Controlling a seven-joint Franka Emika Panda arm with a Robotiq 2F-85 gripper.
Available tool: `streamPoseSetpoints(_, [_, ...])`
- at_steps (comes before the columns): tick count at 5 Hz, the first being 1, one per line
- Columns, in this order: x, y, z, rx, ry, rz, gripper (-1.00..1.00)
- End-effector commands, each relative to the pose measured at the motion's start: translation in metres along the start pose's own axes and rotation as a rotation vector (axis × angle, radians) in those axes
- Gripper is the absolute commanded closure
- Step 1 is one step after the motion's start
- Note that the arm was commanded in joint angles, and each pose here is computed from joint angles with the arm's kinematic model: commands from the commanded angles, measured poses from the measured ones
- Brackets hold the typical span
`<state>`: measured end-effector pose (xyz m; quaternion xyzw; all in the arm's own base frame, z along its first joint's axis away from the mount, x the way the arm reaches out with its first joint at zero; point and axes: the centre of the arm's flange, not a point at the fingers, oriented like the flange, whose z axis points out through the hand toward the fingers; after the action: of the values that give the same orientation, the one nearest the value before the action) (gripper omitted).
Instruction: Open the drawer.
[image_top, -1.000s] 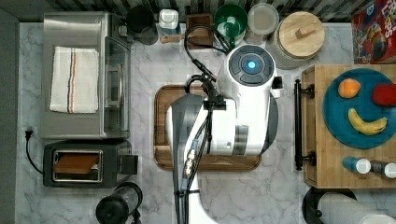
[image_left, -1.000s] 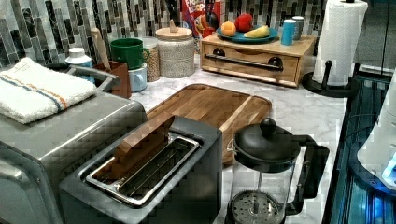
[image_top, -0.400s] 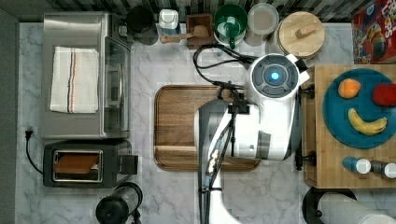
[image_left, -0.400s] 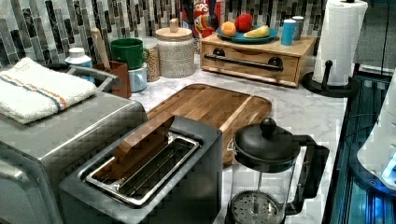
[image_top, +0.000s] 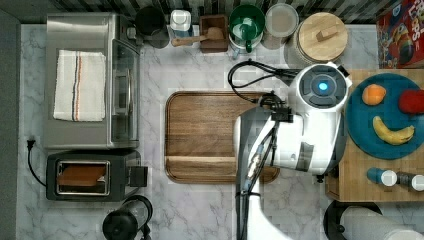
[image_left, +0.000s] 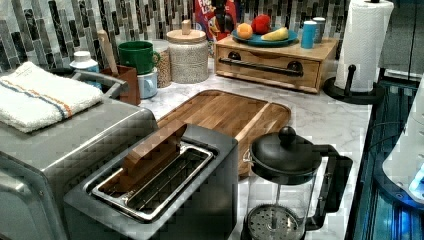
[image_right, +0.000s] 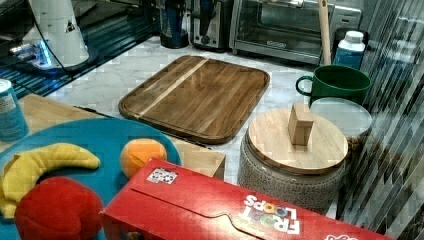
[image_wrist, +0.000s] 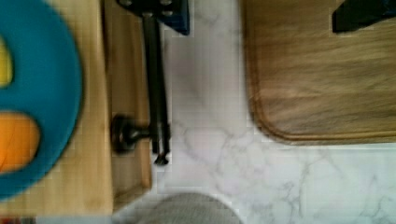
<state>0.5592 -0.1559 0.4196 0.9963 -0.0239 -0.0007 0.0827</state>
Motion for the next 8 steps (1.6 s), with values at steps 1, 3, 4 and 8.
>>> streamPoseSetpoints(1, [-0.004, 0.034, 0.033, 0.012, 0.054, -0.129, -1.00])
streamPoseSetpoints(3, [-0.012, 0.049, 0.061, 0.002, 0.061, -0.127, -1.00])
streamPoseSetpoints(4, [-0.017, 0.061, 0.077, 0.003, 0.071, -0.134, -1.00])
streamPoseSetpoints(8, [-0.021, 0.049, 0.135, 0.040, 0.073, -0.060, -1.00])
